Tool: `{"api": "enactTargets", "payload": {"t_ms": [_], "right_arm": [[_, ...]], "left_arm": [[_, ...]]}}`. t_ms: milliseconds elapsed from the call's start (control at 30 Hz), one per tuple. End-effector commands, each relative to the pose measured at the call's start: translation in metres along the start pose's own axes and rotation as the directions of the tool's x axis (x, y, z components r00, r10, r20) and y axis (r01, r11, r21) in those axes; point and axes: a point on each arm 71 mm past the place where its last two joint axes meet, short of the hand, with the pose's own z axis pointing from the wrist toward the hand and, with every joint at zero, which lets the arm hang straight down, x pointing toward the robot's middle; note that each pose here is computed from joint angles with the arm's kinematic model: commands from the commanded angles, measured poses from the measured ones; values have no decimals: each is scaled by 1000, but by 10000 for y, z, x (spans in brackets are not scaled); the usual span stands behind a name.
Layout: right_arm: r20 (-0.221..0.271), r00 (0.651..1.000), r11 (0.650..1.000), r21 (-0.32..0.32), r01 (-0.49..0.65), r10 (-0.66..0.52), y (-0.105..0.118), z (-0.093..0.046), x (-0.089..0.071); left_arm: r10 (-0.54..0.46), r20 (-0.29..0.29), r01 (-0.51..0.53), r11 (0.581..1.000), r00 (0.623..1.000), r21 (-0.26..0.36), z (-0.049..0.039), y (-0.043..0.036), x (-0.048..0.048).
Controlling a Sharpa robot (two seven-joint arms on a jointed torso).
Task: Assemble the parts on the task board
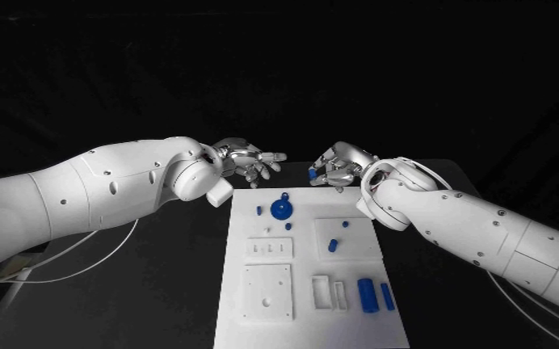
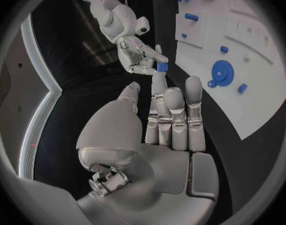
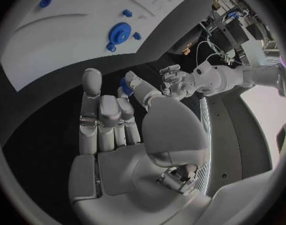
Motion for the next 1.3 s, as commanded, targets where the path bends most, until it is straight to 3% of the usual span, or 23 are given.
{"api": "enactTargets", "payload": {"t_ms": [33, 400, 800, 1300], "right_arm": [[-10, 998, 998, 18, 54, -54, 53, 24, 29], [-26, 998, 998, 4, 63, -63, 226, 109, 112], [-52, 996, 997, -14, 71, -72, 369, 148, 191], [-70, 994, 996, -37, 78, -81, 483, 150, 252]], "left_arm": [[72, 1, -71, 994, 997, -82, 30, 16, 20], [142, 37, -136, 984, 989, -118, 122, -39, 96], [189, 32, -182, 972, 982, -146, 181, -76, 187], [213, 34, -204, 963, 976, -173, 238, -97, 234]]}}
